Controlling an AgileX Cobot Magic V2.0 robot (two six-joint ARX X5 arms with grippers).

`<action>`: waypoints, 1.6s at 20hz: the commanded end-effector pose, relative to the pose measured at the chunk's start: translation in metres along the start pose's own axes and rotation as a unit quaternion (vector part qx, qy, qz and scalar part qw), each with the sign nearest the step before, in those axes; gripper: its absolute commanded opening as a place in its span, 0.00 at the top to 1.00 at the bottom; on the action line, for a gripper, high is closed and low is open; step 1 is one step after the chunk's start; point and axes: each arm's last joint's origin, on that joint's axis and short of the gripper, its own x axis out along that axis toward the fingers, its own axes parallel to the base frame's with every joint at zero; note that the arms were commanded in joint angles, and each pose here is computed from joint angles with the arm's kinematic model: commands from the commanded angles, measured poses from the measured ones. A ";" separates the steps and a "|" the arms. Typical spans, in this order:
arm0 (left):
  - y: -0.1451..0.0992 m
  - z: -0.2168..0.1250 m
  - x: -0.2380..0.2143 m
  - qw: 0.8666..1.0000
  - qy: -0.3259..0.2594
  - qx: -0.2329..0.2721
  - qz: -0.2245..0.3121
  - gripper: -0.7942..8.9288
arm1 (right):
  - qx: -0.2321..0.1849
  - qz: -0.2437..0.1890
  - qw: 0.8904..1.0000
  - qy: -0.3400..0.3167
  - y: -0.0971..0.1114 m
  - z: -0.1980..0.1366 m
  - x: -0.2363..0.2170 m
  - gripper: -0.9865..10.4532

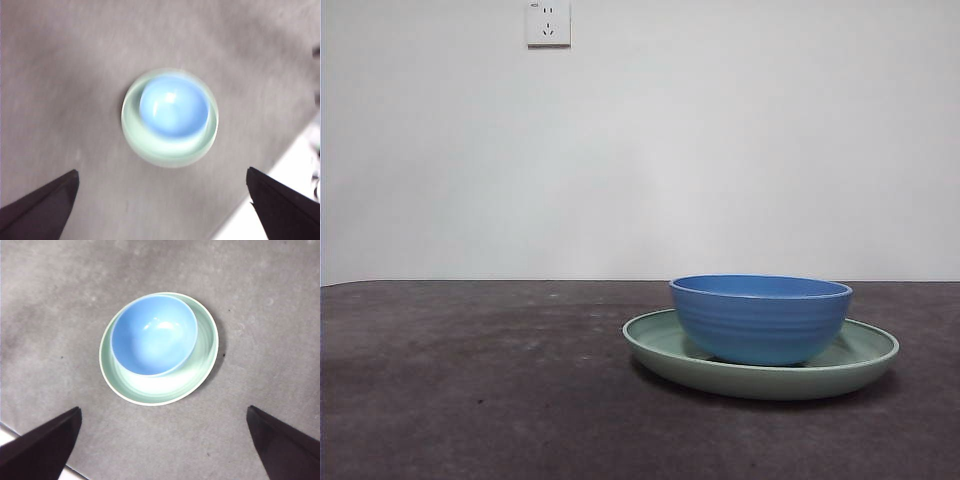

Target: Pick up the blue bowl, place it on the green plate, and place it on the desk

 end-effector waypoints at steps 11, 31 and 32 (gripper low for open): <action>0.002 -0.205 -0.001 0.995 -0.095 -0.035 -0.001 0.23 | -0.021 0.003 1.000 -0.008 -0.001 0.012 0.007 0.40; 0.000 -0.214 -0.009 0.987 -0.156 -0.034 -0.006 0.23 | 0.052 -0.068 0.980 0.178 -0.058 0.037 0.148 0.47; 0.000 -0.215 -0.009 0.987 -0.155 -0.034 -0.006 0.23 | 0.056 -0.072 0.979 0.183 -0.061 0.037 0.158 0.48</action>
